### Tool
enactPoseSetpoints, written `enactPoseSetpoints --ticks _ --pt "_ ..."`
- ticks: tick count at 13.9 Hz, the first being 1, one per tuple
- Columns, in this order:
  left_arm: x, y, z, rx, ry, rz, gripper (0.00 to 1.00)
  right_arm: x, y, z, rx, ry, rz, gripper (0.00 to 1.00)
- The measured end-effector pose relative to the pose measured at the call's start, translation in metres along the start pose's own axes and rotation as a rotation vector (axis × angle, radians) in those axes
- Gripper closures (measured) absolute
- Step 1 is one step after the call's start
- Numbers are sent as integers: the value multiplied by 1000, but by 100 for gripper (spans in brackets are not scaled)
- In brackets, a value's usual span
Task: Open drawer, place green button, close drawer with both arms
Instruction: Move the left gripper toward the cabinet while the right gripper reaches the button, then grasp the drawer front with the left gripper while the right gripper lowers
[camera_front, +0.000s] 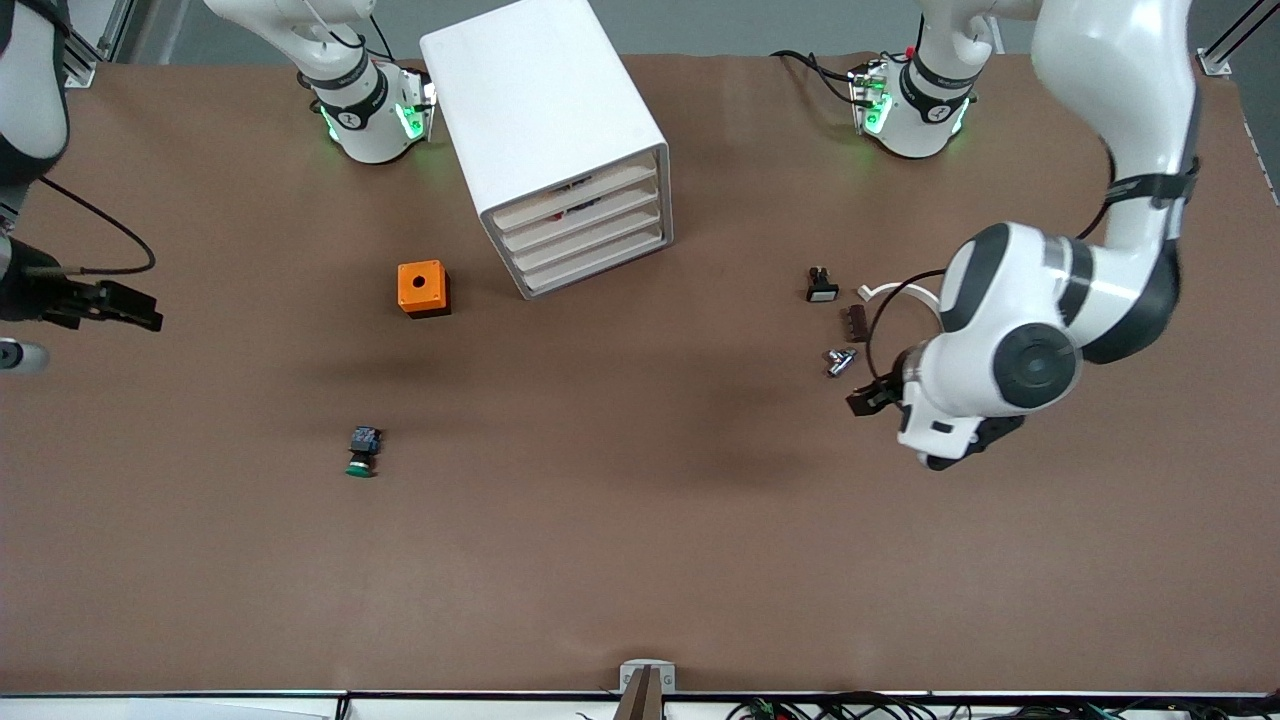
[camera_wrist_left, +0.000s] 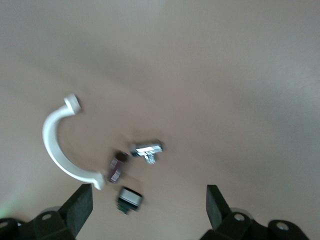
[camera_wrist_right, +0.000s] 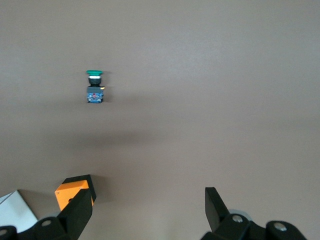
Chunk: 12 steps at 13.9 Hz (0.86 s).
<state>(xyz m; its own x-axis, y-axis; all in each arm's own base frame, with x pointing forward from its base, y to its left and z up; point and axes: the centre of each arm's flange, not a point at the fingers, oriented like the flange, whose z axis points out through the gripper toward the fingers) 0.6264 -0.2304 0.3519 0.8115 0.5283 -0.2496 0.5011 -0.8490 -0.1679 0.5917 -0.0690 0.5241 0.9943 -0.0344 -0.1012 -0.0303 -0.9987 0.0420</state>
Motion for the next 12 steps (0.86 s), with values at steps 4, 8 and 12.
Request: enactPoseSetpoints --ticks 4,8,12 --pt "-24 52 56 -75 -165 -232 0 32 -25 40 20 28 111 0" --pt "-52 86 93 -85 -336 -468 0 66 -59 100 69 55 150 0" --pt "-80 116 125 -72 -478 -683 0 84 -75 145 86 93 155 0"
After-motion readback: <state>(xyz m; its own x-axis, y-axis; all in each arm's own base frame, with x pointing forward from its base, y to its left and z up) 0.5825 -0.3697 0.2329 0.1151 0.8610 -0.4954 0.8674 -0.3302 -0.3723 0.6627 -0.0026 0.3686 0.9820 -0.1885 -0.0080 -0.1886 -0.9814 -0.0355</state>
